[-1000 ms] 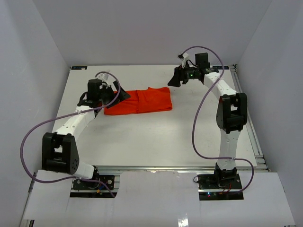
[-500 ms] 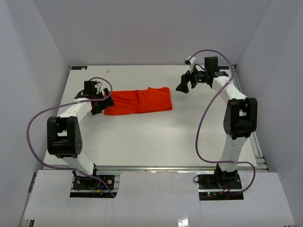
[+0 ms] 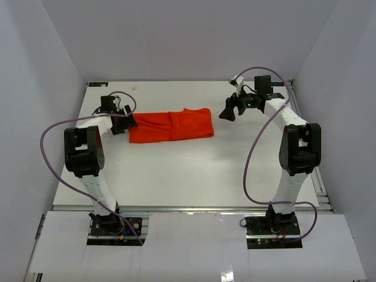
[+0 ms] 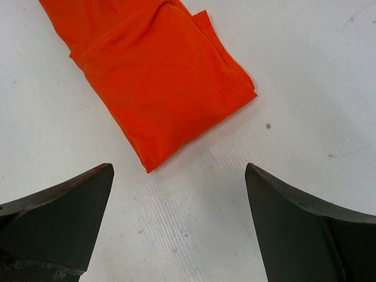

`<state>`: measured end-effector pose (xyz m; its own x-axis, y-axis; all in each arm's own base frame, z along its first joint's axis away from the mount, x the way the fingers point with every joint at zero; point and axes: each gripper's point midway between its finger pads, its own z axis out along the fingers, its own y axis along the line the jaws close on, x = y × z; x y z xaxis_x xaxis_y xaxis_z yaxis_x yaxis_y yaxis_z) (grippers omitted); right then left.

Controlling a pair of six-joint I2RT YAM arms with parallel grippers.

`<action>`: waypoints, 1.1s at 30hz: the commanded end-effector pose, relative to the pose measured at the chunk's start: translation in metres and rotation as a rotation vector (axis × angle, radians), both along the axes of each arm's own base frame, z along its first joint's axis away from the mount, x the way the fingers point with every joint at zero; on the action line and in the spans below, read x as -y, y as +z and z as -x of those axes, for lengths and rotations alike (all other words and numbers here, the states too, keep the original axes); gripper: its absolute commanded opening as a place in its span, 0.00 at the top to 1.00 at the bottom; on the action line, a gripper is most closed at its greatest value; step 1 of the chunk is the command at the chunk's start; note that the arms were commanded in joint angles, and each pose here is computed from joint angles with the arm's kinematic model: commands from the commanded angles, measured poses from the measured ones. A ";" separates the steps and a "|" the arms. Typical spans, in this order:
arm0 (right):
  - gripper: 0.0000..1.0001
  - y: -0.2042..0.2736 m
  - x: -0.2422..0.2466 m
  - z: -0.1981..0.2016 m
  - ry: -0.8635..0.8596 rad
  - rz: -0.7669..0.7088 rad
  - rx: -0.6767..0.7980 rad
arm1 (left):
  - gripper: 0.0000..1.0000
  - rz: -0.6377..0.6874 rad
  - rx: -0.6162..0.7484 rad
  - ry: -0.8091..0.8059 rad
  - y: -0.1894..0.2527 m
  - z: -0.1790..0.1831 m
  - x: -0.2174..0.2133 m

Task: Fold and stack the t-shirts
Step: Fold the tshirt

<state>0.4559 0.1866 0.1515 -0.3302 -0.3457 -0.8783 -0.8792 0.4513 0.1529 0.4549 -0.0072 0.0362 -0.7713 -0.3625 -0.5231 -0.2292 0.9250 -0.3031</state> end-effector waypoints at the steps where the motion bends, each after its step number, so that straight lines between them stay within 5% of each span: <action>1: 0.00 0.023 0.004 0.001 -0.008 -0.019 0.043 | 0.18 0.055 0.027 -0.083 0.002 -0.012 0.009; 14: 0.00 0.024 0.008 -0.003 -0.031 -0.017 0.046 | 0.30 0.169 -0.091 -0.165 -0.028 0.038 0.038; 17: 0.00 0.025 0.007 -0.003 -0.030 -0.023 0.047 | 0.41 0.151 -0.117 -0.135 -0.036 0.044 0.033; 20: 0.00 0.025 0.007 -0.003 -0.031 -0.021 0.045 | 0.62 0.138 -0.122 -0.079 -0.035 0.039 0.028; 27: 0.00 0.027 0.009 -0.001 -0.034 -0.024 0.047 | 0.86 0.163 -0.078 -0.056 -0.012 0.021 0.030; 33: 0.00 0.032 0.012 0.001 -0.038 -0.026 0.059 | 0.92 0.201 0.047 -0.070 0.048 0.013 0.037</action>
